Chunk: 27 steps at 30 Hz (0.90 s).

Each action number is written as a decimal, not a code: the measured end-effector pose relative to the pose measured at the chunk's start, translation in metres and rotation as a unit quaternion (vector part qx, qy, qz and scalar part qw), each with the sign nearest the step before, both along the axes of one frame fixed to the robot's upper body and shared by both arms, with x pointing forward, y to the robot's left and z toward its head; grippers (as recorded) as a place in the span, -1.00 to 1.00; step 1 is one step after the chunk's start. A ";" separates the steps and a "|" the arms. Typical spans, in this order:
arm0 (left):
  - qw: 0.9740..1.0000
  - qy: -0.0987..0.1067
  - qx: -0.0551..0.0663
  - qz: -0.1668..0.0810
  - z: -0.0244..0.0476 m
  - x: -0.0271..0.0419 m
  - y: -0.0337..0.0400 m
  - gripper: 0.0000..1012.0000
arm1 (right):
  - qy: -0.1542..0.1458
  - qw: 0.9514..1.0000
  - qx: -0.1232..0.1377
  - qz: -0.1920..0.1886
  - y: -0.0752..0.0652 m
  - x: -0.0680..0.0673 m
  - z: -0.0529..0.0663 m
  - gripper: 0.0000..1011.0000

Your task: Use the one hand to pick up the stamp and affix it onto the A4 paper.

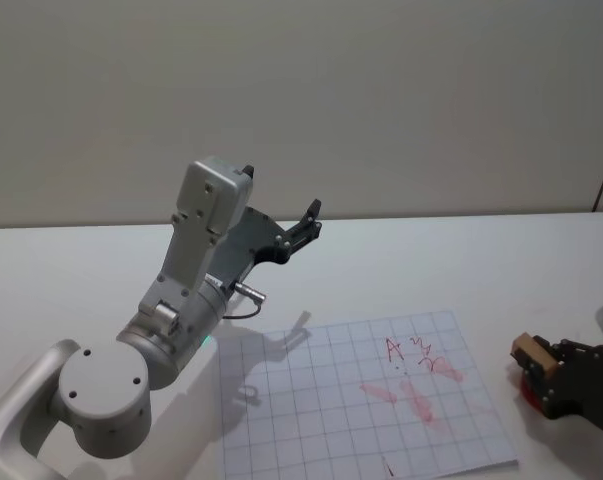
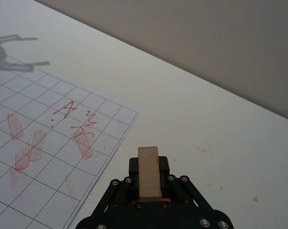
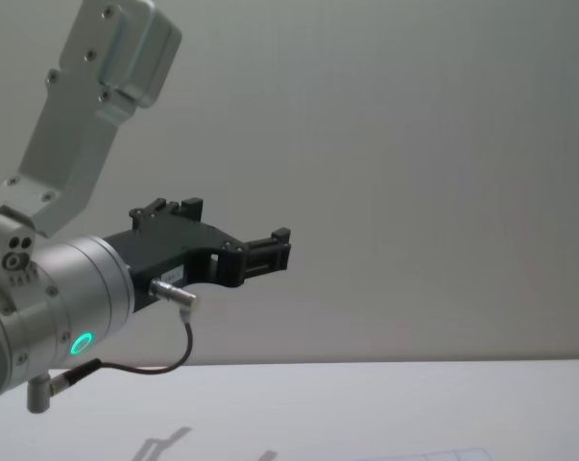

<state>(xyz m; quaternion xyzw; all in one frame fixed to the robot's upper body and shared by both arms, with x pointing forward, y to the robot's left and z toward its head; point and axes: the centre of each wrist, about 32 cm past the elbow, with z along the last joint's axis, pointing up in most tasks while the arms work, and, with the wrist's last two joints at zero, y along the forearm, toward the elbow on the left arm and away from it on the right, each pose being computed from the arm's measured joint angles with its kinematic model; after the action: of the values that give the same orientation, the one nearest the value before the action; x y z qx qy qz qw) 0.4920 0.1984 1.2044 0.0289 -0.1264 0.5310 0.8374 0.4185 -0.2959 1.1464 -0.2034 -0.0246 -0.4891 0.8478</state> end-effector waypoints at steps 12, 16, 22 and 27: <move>1.000 0.000 0.000 0.000 0.0000 0.0000 0.0000 0.98 | 0.002 1.000 -0.004 -0.009 -0.002 -0.006 -0.008 -0.57; 1.000 0.000 0.000 0.000 0.0000 0.0000 0.0000 0.98 | 0.002 1.000 -0.005 -0.011 -0.002 -0.008 -0.009 -0.54; 1.000 0.000 0.000 0.000 0.0000 0.0000 0.0000 0.98 | 0.003 1.000 -0.005 -0.013 -0.002 -0.009 -0.011 -0.19; 1.000 0.000 0.000 0.000 0.0000 0.0000 0.0000 0.98 | 0.003 1.000 -0.006 -0.014 -0.002 -0.010 -0.011 0.17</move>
<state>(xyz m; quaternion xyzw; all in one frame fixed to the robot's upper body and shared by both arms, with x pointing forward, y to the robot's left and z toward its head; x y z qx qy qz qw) 0.4920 0.1984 1.2044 0.0289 -0.1265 0.5311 0.8374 0.4090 -0.2977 1.1349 -0.2102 -0.0219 -0.5004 0.8396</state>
